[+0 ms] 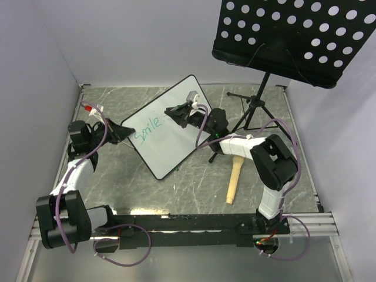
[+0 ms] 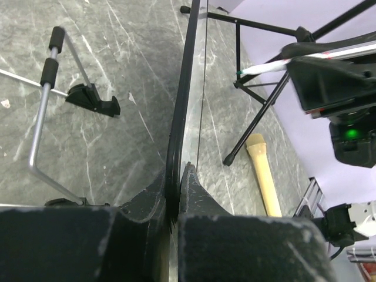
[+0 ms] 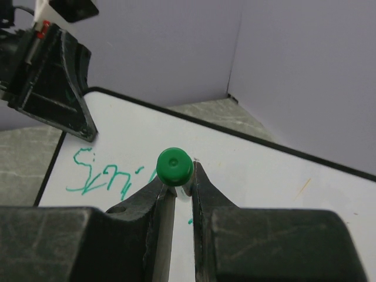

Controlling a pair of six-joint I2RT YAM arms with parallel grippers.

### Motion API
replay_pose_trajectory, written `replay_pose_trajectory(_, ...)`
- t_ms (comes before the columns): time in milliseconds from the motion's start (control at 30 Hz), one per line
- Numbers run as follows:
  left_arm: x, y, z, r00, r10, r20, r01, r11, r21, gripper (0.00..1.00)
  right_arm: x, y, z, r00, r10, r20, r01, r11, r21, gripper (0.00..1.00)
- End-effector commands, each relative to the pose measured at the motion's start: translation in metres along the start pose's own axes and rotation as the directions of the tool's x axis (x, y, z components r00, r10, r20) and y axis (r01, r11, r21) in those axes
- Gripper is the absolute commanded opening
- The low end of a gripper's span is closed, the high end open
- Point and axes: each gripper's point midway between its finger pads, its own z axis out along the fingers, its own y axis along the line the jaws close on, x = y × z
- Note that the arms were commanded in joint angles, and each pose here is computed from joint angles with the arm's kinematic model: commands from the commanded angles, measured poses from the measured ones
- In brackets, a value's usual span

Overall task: Write a sentence on the whiteboard
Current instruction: Pick up the sentence from the whiteboard.

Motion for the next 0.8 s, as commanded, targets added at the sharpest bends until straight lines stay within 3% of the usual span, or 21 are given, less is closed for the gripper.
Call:
replay_pose_trajectory(0,0.001,0.027,-0.001,0.973,0.229,-0.038,-0.232,0.968,-0.096,0.01,-0.043,0.005,-0.010,0.995,-0.040,0.089,0.042,0.999,-0.022,0.00)
replay_pose_trajectory(433,0.008,0.032,0.001,0.970,0.234,-0.061,-0.239,0.967,-0.085,0.01,-0.047,0.058,-0.023,0.996,-0.077,0.054,0.085,0.982,-0.166,0.00)
replay_pose_trajectory(767,0.011,0.030,0.001,0.968,0.242,-0.071,-0.246,0.967,-0.066,0.01,-0.036,0.063,-0.012,0.993,-0.113,0.041,0.118,0.981,-0.151,0.00)
